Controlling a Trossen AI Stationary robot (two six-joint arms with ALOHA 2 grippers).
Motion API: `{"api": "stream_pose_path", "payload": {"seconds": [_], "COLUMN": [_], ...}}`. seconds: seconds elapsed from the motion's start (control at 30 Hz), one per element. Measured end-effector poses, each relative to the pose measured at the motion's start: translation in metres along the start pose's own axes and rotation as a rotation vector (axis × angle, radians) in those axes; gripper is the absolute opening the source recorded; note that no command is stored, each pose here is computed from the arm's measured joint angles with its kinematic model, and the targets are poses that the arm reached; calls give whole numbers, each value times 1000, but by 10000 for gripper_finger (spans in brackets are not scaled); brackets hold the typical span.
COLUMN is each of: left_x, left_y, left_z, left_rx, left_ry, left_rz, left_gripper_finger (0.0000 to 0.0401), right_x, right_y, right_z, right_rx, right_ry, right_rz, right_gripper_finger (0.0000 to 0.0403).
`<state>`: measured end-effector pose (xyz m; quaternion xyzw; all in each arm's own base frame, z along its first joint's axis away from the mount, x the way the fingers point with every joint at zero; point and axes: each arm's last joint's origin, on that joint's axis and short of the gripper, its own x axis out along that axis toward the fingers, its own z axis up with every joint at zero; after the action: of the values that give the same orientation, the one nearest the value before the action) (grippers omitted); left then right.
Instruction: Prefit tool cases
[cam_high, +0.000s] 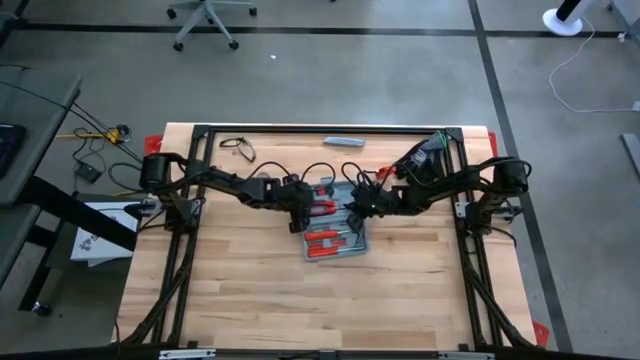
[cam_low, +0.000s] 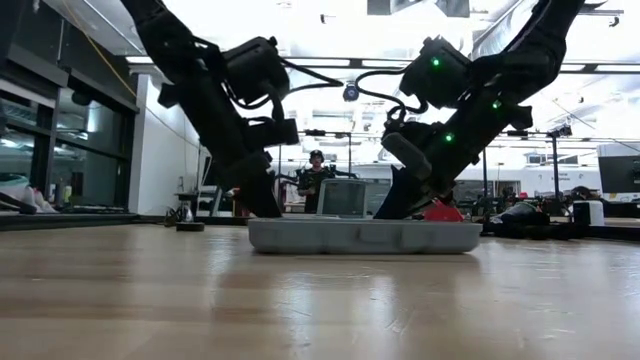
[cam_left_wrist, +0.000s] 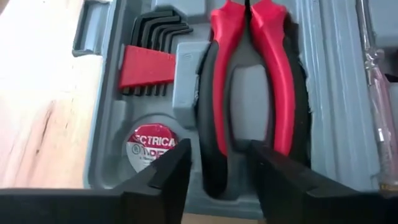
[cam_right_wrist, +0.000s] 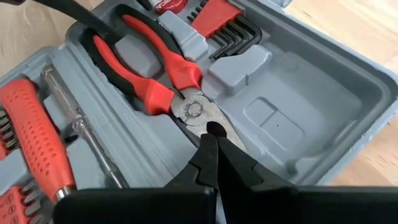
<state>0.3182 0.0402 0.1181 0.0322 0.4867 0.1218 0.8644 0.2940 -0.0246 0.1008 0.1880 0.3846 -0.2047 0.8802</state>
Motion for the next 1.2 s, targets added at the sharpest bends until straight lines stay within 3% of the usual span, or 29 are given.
{"api": "stream_pose_path", "payload": {"seconds": [0.23,0.37,0.87,1.03,1.2], "left_x": [14,15,-15,-37,-48], "left_y": [-1,1,1,4,3], "left_z": [-5,-5,15,39,40], "left_rx": [-8,-44,-51,-80,-52], "left_ry": [33,22,-168,-362,-389], "left_rz": [44,120,66,26,20], "left_gripper_finger": [93,32,28,5,5], "right_x": [0,0,0,1,0], "right_y": [0,1,7,8,9], "right_z": [-1,1,6,8,7], "right_rx": [-3,-10,-38,-39,-45], "right_ry": [4,-13,-83,-102,-101], "right_rz": [-1,14,60,60,63], "right_gripper_finger": [0,0,0,0,0]}}
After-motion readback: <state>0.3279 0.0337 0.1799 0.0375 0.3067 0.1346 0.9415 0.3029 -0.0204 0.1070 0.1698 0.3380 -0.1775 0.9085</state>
